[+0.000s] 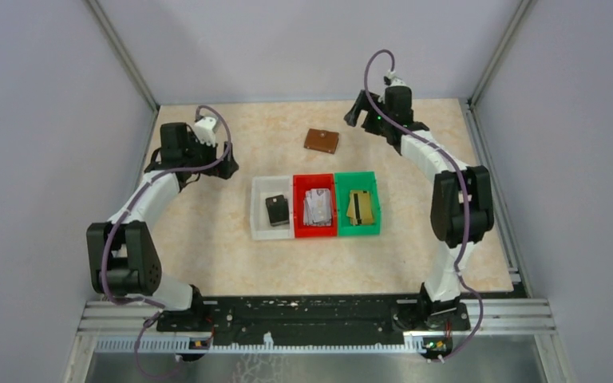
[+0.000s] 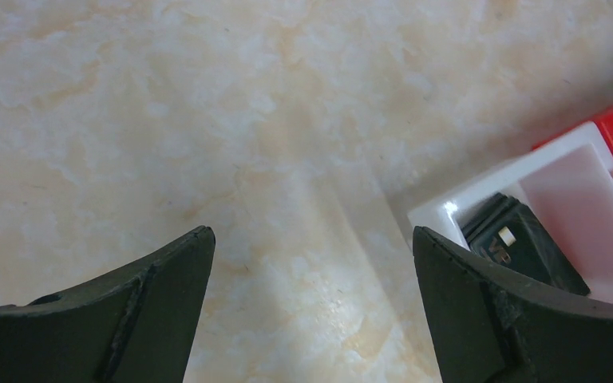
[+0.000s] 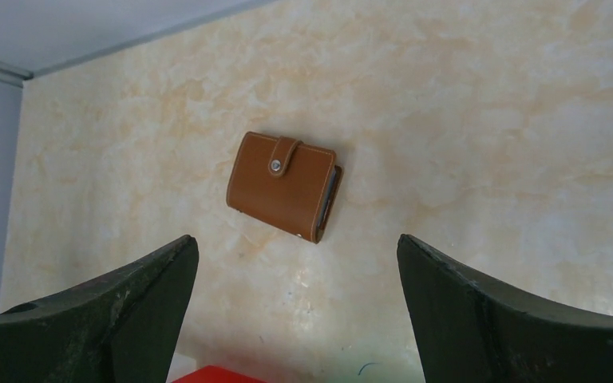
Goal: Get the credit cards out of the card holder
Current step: Pick up the card holder from the center of the board.
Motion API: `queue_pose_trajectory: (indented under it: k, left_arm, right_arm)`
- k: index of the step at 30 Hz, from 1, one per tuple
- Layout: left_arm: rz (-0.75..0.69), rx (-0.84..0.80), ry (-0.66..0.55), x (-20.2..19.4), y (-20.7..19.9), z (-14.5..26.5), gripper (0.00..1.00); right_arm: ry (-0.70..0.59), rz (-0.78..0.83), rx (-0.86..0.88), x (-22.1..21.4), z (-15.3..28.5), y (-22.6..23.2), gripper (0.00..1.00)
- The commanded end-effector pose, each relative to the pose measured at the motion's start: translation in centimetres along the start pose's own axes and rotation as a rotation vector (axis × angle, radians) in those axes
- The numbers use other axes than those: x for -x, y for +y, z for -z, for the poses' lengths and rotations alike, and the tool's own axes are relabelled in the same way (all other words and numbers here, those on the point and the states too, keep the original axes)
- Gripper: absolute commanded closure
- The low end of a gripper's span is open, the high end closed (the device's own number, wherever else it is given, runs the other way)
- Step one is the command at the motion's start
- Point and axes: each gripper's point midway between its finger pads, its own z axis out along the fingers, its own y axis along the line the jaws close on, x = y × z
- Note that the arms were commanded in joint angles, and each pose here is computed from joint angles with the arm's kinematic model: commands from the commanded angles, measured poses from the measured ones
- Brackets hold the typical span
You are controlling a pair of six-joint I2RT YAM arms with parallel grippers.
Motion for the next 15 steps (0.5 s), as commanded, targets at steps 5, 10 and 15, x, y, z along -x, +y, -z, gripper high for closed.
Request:
queue_pose_trajectory:
  k: [5,10,15]
  left_arm:
    - [-0.085,-0.238,0.038,-2.1,-4.5,2.2,0.01]
    - [-0.044,-0.303,0.079,-2.6,-5.5,2.2,0.01]
    - [-0.004,-0.401,0.088,-2.9,-7.2,2.7,0.01]
  right_arm:
    - [0.208,0.014,0.008,-5.2,-5.5,1.0,0.09]
    - [0.241,0.015,0.019,-7.0,-8.3,1.4,0.12]
    - [0.274,0.003,0.018,-8.8,-10.5,1.1,0.15]
